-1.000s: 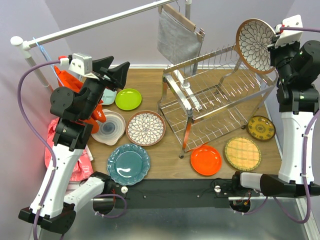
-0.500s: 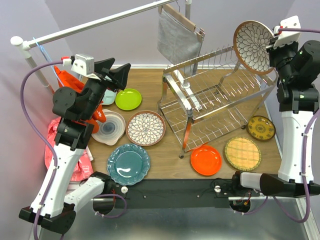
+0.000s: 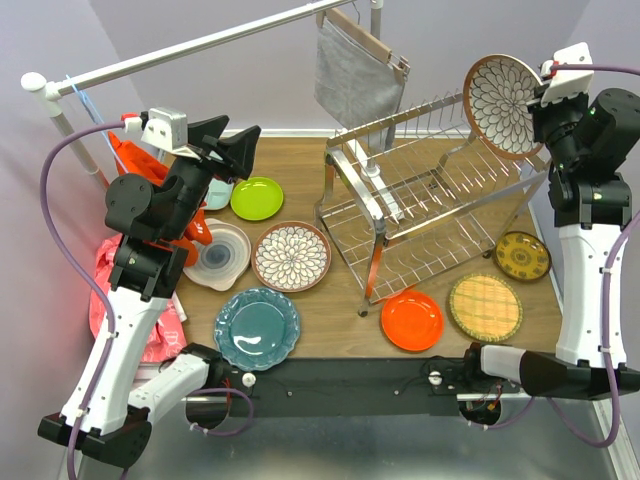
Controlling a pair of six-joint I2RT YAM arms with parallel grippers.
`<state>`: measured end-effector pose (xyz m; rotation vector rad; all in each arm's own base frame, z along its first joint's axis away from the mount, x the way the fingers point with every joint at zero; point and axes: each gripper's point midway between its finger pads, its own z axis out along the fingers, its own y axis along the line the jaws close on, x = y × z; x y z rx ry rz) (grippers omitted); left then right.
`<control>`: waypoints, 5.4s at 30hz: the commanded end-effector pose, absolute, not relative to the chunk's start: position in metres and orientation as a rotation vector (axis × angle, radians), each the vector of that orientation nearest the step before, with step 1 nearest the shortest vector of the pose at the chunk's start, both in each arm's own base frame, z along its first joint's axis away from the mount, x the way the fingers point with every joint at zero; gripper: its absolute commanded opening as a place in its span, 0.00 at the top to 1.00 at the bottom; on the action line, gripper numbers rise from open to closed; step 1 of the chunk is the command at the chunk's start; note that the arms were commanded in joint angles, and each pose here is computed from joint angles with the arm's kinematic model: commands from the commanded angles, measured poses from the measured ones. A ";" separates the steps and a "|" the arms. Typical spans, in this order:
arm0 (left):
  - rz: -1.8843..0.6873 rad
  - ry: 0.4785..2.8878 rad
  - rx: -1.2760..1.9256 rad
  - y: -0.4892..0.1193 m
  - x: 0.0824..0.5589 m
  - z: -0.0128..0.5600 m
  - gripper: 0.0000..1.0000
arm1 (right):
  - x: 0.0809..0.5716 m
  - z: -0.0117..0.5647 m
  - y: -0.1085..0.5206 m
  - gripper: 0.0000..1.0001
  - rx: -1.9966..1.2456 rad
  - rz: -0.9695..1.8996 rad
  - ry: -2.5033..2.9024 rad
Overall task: Load the plates into the dish rack
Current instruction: Insert the plate into the dish rack, then grab a plate with the left arm
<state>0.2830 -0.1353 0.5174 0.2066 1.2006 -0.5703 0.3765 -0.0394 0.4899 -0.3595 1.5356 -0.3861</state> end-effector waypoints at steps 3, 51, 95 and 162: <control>-0.562 1.167 0.181 -0.129 0.280 0.527 0.28 | 0.353 0.547 -0.047 0.99 -0.254 -0.431 1.345; -0.579 1.161 0.164 -0.129 0.279 0.531 0.28 | 0.360 0.525 -0.052 0.32 -0.215 -0.418 1.402; -0.601 1.799 -0.003 -0.144 0.338 0.329 0.28 | 0.301 0.581 0.063 0.00 -0.688 0.036 1.196; -0.213 2.156 -1.007 -0.042 0.468 0.045 0.98 | 0.360 0.500 0.142 0.01 -0.689 0.682 1.499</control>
